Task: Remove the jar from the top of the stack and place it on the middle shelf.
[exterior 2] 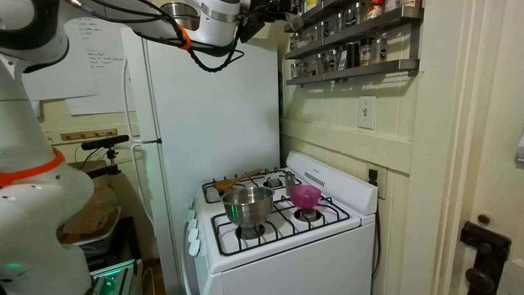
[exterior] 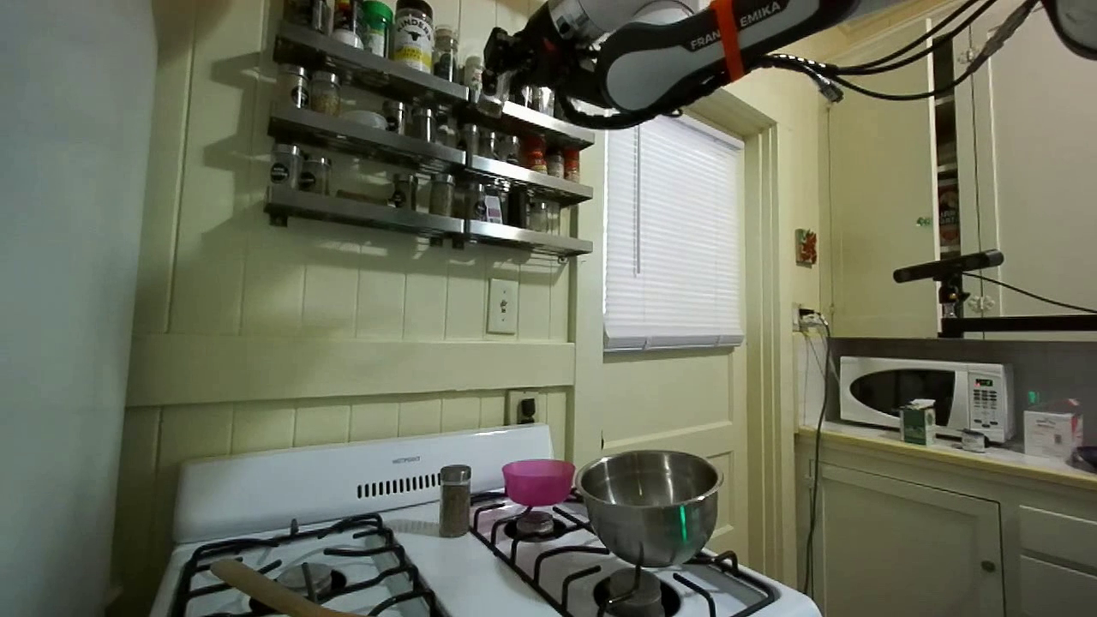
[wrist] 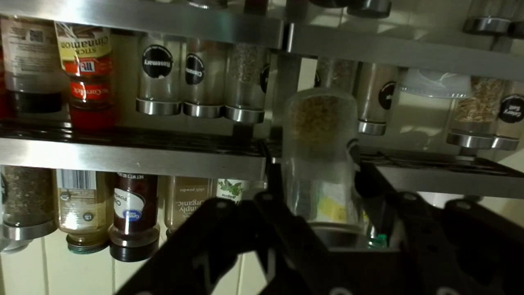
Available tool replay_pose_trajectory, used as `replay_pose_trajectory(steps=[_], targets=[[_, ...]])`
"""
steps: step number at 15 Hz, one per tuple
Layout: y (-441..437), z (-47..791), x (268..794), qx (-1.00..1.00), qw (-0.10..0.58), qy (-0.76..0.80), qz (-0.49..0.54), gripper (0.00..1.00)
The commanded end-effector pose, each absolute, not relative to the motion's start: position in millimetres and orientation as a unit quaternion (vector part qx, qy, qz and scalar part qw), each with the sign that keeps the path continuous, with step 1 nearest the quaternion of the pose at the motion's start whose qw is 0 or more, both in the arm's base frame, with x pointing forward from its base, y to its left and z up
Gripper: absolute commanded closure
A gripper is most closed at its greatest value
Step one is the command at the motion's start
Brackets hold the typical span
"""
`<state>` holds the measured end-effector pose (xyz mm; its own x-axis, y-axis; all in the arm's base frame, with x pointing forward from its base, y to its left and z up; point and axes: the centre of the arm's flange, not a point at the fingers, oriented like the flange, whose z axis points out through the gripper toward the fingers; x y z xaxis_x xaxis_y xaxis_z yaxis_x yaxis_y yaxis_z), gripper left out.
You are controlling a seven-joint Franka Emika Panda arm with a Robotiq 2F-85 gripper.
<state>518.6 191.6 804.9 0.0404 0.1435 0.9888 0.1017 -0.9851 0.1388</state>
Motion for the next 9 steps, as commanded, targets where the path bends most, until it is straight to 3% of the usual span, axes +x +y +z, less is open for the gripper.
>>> replay_pose_trajectory(steps=[1,8,9], targets=[[208.5,806.4,558.3,0.692,0.003,0.090,0.716,0.76],[205.7,788.2,598.3,0.671,0.005,0.089,0.736,0.76],[192.0,794.9,578.9,0.686,0.018,0.091,0.721,0.51]])
